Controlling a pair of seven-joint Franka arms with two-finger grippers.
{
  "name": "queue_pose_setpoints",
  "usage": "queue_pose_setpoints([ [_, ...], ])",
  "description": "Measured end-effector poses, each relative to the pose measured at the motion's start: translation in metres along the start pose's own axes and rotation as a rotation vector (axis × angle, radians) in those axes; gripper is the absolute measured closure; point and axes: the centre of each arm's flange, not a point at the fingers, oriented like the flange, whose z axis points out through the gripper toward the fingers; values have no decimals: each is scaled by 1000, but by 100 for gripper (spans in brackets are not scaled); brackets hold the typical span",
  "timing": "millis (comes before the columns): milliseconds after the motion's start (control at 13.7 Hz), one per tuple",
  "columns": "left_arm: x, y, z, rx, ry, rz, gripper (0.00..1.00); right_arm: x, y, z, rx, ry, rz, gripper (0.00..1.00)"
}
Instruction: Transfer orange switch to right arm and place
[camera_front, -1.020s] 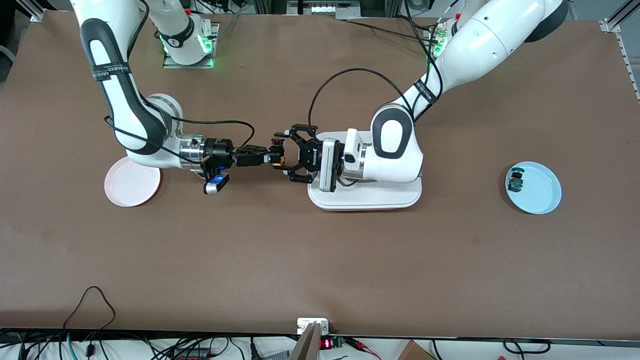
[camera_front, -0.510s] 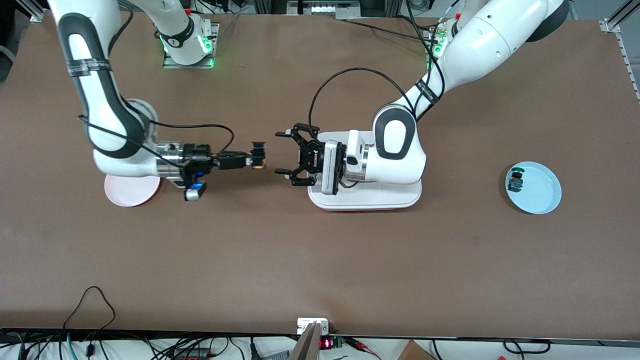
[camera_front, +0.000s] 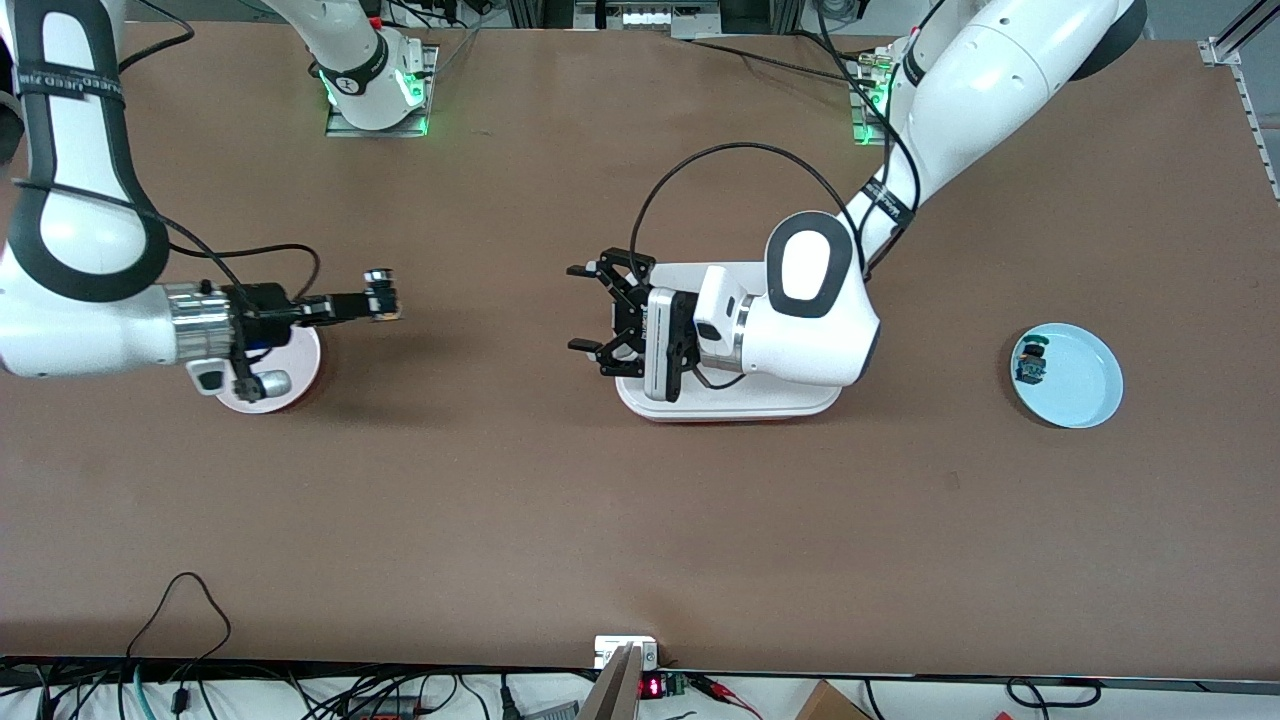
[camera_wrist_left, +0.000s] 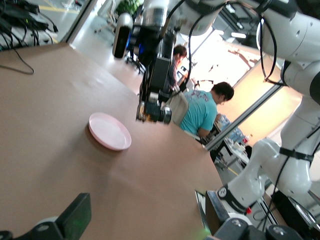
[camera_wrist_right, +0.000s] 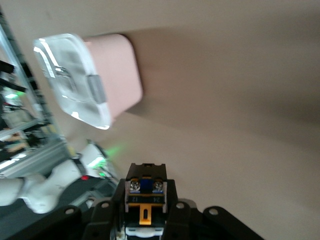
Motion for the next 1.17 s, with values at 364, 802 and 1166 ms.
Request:
queue_pose_setpoints([
  [364, -13, 0, 0, 70, -243, -111, 0, 0, 42, -40, -455, 65, -118, 67],
  [802, 6, 10, -61, 92, -407, -258, 0, 20, 147, 3, -646, 211, -196, 67],
  [1166, 1, 22, -116, 185, -567, -415, 0, 11, 224, 47, -676, 226, -235, 67],
])
